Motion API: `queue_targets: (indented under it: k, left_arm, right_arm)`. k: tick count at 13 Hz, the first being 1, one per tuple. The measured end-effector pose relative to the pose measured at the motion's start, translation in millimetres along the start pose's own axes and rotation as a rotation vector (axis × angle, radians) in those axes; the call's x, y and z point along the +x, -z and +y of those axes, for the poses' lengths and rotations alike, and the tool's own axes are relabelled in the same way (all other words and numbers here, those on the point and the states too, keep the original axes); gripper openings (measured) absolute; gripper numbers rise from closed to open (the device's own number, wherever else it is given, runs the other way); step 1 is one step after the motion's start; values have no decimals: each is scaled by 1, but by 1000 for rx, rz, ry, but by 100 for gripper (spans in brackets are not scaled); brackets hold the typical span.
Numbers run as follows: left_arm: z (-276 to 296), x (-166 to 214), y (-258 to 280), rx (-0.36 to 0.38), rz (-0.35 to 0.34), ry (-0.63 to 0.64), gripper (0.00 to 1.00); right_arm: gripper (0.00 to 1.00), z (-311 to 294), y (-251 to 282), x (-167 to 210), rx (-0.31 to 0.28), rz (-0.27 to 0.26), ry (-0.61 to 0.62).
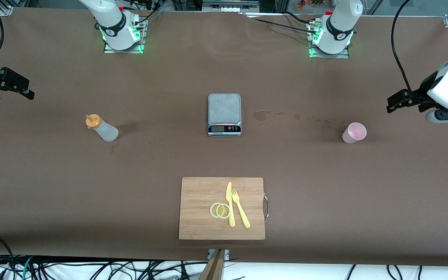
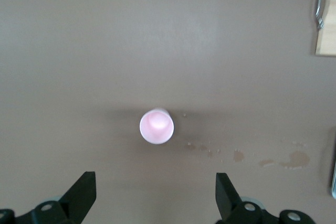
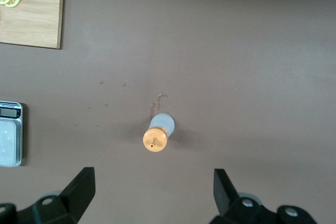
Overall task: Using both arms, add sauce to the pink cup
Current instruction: 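Move the left gripper toward the pink cup, then lower the left gripper around the pink cup and close it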
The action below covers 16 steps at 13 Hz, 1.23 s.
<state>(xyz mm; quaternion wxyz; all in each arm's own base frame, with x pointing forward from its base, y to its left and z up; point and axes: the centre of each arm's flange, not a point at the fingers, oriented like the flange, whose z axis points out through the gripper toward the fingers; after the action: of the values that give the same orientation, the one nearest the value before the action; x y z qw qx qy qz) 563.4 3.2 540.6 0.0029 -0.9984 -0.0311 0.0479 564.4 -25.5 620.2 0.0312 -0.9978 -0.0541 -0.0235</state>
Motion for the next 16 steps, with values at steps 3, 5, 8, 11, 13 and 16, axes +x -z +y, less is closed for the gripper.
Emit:
queue_targets:
  k: [3, 5, 8, 11, 13, 16]
  left_arm:
    - [0, 8, -14, 1, -44, -1, 100]
    - [-2, 10, -21, 1, -62, 1, 100]
    - [-35, 22, -51, -8, -120, 52, 100]
    - [-47, 35, -93, -14, -197, 62, 100]
    - [-47, 41, -121, -17, -249, 47, 100]
    - [-60, 48, -162, -27, -320, 54, 100]
  right_arm:
    - [100, 0, 0, 0, 0, -2, -1]
    - [100, 0, 0, 0, 0, -4, -1]
    - [100, 1, 0, -1, 1, -4, -1]
    - [100, 1, 0, -1, 0, -5, -1]
    - [100, 1, 0, -1, 0, -5, -1]
    - [100, 1, 0, -1, 0, -5, -1]
